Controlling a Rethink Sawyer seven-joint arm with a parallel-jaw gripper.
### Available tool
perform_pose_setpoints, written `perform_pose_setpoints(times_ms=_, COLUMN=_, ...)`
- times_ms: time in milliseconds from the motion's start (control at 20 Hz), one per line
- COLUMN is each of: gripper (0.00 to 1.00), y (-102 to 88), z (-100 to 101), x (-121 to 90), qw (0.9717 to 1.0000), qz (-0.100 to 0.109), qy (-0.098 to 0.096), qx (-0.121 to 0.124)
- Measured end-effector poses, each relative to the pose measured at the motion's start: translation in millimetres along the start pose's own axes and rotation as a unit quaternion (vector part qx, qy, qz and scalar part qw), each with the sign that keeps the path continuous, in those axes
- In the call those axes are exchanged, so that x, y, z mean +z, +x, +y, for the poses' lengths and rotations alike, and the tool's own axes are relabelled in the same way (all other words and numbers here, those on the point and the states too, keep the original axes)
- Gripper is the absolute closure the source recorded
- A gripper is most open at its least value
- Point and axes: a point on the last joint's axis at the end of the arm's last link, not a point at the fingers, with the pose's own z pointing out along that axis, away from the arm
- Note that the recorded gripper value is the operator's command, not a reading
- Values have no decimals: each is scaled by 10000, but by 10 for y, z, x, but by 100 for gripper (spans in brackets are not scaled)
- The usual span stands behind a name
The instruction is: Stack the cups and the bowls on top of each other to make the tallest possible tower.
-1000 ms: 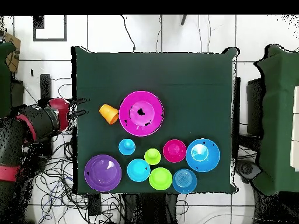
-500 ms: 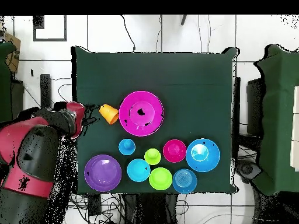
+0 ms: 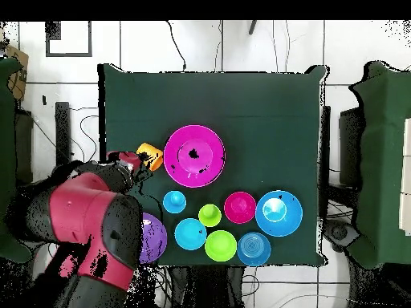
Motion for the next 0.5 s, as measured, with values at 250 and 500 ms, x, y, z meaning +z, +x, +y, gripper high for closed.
perform_pose_setpoints(times_ms=250, gripper=0, y=-20, z=-161, x=96, qw=9997, qz=154, qy=106, qx=-128)
perform_pose_setpoints(times_ms=500, gripper=0, y=35, z=-410, x=191, qw=9988, qz=292, qy=227, qx=-309)
